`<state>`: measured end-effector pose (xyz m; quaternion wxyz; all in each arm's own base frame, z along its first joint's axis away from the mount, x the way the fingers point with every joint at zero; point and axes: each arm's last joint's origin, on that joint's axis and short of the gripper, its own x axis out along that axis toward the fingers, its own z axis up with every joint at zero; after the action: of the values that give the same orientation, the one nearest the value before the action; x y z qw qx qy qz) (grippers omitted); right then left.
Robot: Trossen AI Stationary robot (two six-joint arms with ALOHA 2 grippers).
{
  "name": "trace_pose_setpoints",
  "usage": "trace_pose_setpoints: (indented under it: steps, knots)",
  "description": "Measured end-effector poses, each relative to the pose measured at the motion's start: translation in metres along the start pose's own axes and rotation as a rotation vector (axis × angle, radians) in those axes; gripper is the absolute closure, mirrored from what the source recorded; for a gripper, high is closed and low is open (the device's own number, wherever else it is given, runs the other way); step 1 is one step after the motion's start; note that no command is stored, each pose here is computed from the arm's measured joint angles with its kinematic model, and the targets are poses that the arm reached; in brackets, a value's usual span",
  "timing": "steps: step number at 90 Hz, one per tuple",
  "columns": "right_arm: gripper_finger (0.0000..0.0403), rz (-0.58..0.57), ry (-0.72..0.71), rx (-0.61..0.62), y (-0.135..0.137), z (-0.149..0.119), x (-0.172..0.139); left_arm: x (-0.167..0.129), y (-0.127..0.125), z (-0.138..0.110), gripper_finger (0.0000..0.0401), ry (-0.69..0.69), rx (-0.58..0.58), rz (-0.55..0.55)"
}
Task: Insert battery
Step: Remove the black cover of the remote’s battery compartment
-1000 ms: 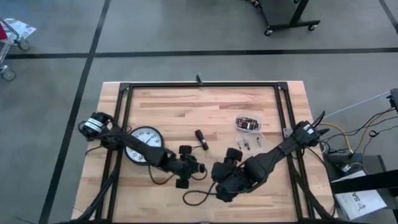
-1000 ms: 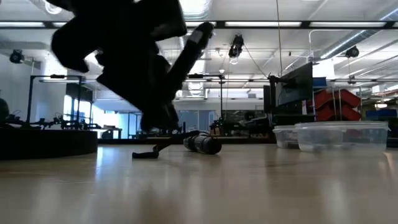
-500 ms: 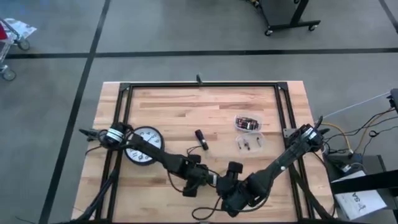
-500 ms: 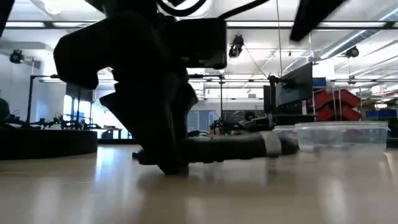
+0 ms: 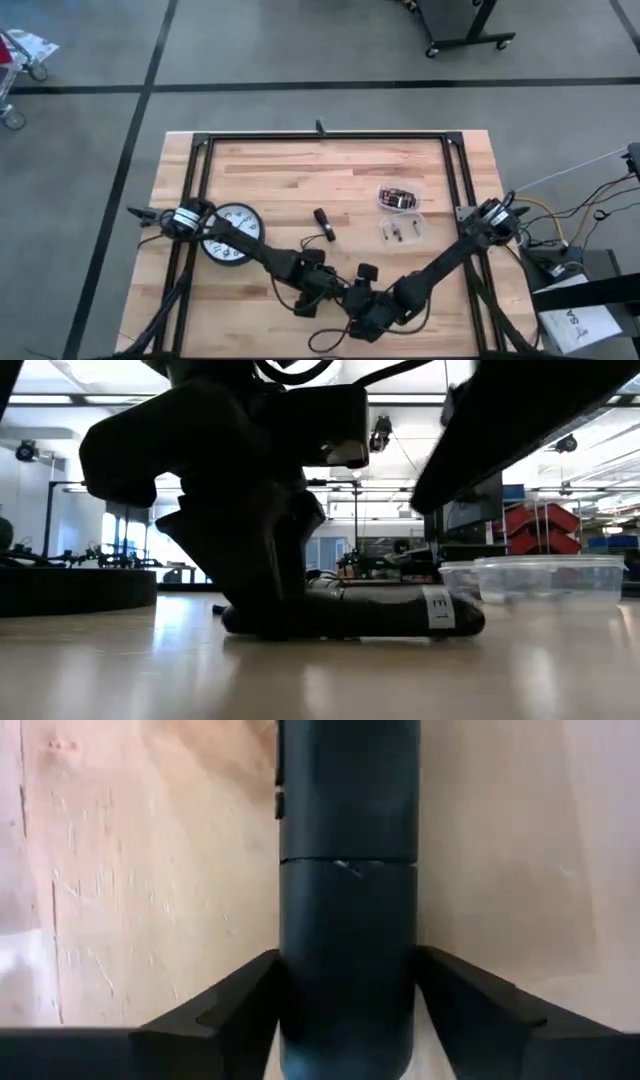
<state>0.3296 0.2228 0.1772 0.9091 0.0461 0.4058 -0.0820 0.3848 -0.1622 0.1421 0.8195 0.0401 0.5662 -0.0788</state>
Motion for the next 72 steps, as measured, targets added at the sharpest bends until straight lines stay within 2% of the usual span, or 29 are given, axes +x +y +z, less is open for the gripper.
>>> trace_pose_setpoints:
  steps: [12, 25, 51, 72]
  knots:
    - [0.0282, -0.01, -0.005, 0.019, -0.011, -0.002, 0.014, 0.0, 0.0, 0.0, 0.0147, 0.0, 0.002, -0.001]
    - [0.0314, -0.022, -0.007, 0.014, -0.017, -0.005, 0.023, -0.004, 0.0, 0.001, 0.0143, -0.014, 0.042, 0.006]
    - [0.0394, -0.008, 0.057, -0.003, -0.019, -0.015, 0.042, -0.014, 0.0, 0.001, 0.0175, -0.03, 0.143, 0.005]
    - [0.0401, -0.012, 0.068, -0.003, -0.019, -0.018, 0.046, -0.014, -0.006, 0.0, 0.0197, -0.038, 0.14, 0.009]
